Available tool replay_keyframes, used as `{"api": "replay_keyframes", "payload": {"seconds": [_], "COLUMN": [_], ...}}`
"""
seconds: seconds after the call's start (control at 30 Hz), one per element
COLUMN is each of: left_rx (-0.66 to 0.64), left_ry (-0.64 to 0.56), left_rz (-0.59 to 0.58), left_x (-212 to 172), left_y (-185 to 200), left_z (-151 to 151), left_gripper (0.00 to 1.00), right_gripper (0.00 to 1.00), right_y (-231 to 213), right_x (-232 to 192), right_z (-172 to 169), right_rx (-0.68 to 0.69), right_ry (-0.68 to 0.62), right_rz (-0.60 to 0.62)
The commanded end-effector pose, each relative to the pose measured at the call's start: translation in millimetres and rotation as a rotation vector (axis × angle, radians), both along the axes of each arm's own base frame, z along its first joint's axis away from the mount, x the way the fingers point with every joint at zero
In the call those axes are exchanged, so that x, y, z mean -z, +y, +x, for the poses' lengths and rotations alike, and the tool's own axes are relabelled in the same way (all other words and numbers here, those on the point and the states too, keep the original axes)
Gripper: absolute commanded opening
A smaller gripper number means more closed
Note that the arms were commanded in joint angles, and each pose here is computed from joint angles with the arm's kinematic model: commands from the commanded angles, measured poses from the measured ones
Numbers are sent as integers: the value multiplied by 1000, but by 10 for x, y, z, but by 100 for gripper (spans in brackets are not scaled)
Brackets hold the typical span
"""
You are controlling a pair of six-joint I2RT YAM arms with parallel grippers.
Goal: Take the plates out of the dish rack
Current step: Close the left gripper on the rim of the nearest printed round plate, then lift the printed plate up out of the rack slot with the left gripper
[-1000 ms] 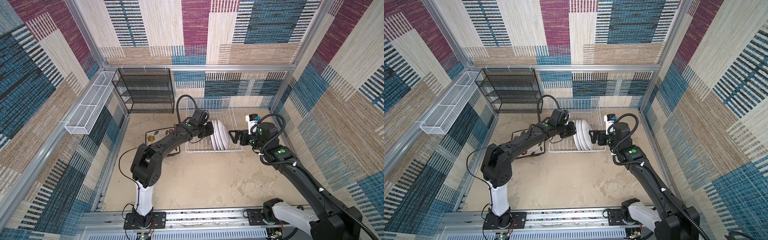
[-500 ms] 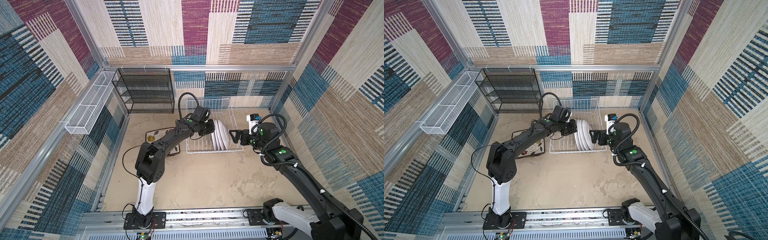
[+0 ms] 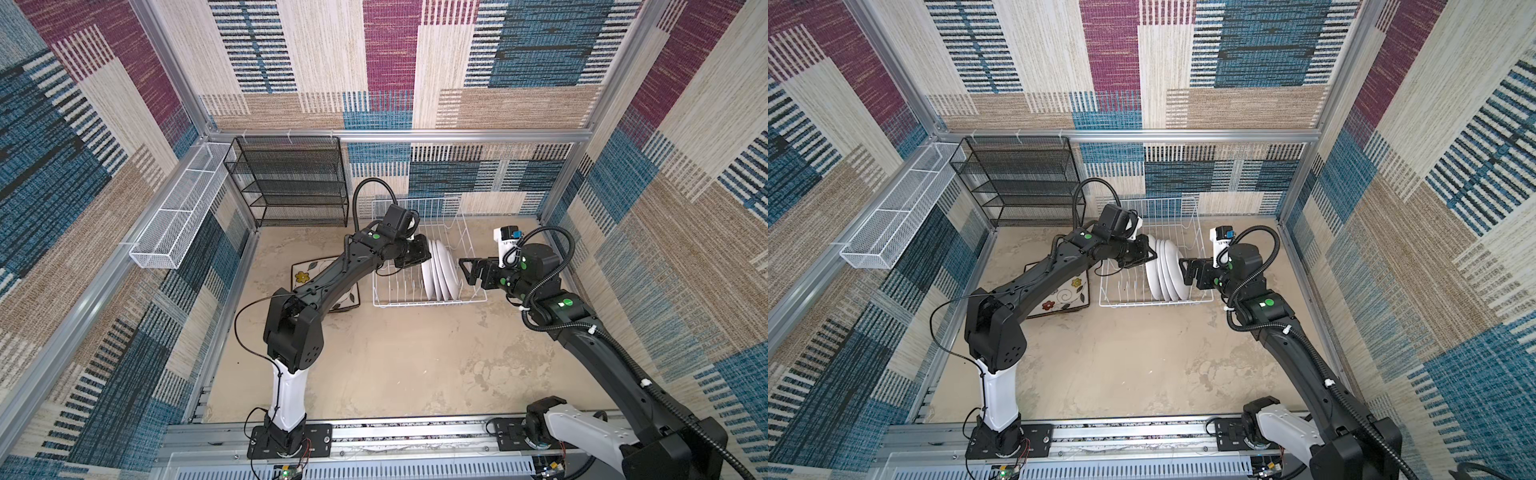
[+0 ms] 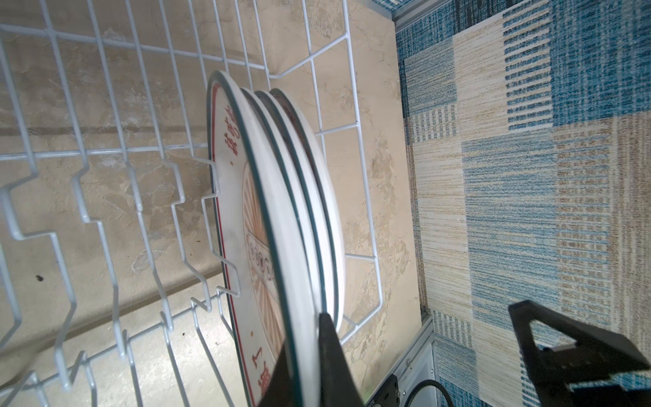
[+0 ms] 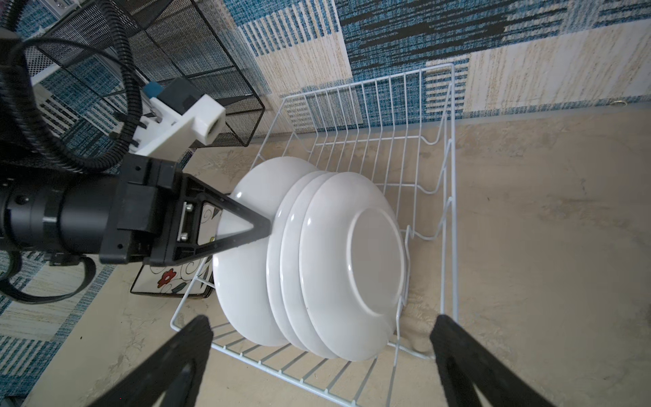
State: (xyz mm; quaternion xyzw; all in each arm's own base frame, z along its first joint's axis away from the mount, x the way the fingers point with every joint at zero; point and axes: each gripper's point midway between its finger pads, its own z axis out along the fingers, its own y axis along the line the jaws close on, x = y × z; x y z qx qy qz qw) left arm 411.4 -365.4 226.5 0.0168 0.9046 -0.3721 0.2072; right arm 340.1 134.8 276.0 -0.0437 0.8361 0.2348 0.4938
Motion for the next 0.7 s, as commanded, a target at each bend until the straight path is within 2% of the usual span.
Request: {"api": "replay_keyframes", "payload": {"seconds": [0.0, 0.67], "left_rx": [15, -78], "left_ry": [-54, -151], "left_rz": [-43, -59], "left_x": [-220, -668], "left_y": [10, 503], "left_z": [-28, -152], "left_gripper": [0, 0], "right_gripper": [99, 99], "right_y": [-5, 70], "right_x": [-130, -316], "right_z": [26, -1], "right_rx": [6, -32], "right_ry": [-45, -87], "right_rz": [10, 57]}}
